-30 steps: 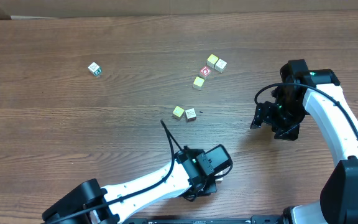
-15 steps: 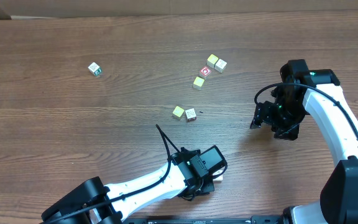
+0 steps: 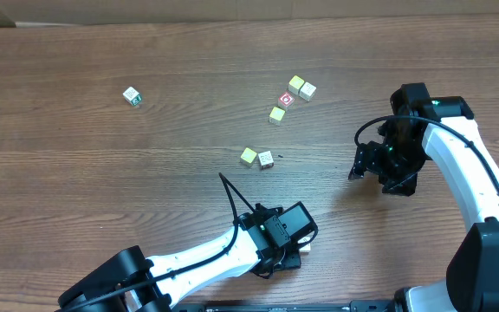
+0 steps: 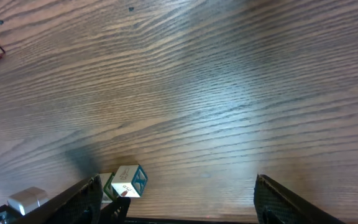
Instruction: Flip 4 blocks
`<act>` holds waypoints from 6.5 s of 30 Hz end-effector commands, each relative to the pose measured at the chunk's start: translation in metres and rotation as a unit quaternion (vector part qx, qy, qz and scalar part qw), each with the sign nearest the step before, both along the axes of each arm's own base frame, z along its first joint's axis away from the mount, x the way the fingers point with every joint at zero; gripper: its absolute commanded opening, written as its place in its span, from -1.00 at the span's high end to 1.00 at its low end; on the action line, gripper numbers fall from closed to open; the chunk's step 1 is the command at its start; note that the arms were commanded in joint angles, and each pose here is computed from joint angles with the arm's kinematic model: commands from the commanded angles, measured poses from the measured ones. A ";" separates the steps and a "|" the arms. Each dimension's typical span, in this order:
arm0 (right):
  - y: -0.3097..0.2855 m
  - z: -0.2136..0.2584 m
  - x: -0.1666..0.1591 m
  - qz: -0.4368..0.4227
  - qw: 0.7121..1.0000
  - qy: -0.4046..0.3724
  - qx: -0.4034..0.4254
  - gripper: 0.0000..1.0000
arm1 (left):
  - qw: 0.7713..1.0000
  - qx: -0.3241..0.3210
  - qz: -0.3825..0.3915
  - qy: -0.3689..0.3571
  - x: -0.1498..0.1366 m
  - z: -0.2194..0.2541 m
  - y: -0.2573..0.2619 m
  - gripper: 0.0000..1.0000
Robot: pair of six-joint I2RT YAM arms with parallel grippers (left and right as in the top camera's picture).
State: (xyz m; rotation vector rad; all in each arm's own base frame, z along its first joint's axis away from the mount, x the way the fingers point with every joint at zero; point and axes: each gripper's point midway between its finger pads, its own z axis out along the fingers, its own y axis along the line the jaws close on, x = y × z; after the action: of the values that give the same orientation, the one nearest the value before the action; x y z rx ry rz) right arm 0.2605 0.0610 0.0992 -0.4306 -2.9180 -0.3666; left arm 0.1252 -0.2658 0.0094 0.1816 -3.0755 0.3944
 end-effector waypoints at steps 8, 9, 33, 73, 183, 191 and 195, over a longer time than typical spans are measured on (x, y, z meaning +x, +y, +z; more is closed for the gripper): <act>0.001 0.002 0.001 0.003 1.000 -0.002 0.001 -0.57 | 0.999 0.009 0.038 -0.014 0.027 -0.003 0.015 0.09; 0.001 0.002 0.001 0.003 1.000 -0.002 0.001 -0.57 | 0.999 0.007 0.038 -0.016 0.029 -0.002 0.015 0.09; 0.001 0.002 -0.002 0.003 1.000 0.005 0.001 -0.57 | 0.996 0.058 0.070 -0.022 0.072 0.033 0.080 0.82; 0.000 0.003 -0.004 0.005 1.000 0.008 0.001 -0.56 | 0.992 0.047 0.004 0.118 -0.009 -0.031 0.036 0.92; 0.002 0.003 -0.002 0.012 1.000 0.003 0.006 -0.56 | 0.982 -0.055 0.035 0.178 -0.018 -0.015 -0.007 0.92; 0.002 0.003 -0.002 0.012 1.000 0.001 0.006 -0.57 | 0.983 -0.058 0.042 0.170 -0.014 -0.016 -0.009 0.92; 0.002 0.003 -0.001 0.012 1.000 0.001 0.006 -0.57 | 0.983 -0.057 0.042 0.170 -0.014 -0.016 -0.009 0.92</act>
State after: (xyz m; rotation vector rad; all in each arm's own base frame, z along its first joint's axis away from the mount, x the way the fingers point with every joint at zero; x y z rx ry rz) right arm 0.2557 0.0613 0.1000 -0.4053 -2.9034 -0.3663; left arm 0.1122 -0.2784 -0.0010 0.3025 -2.7040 0.5190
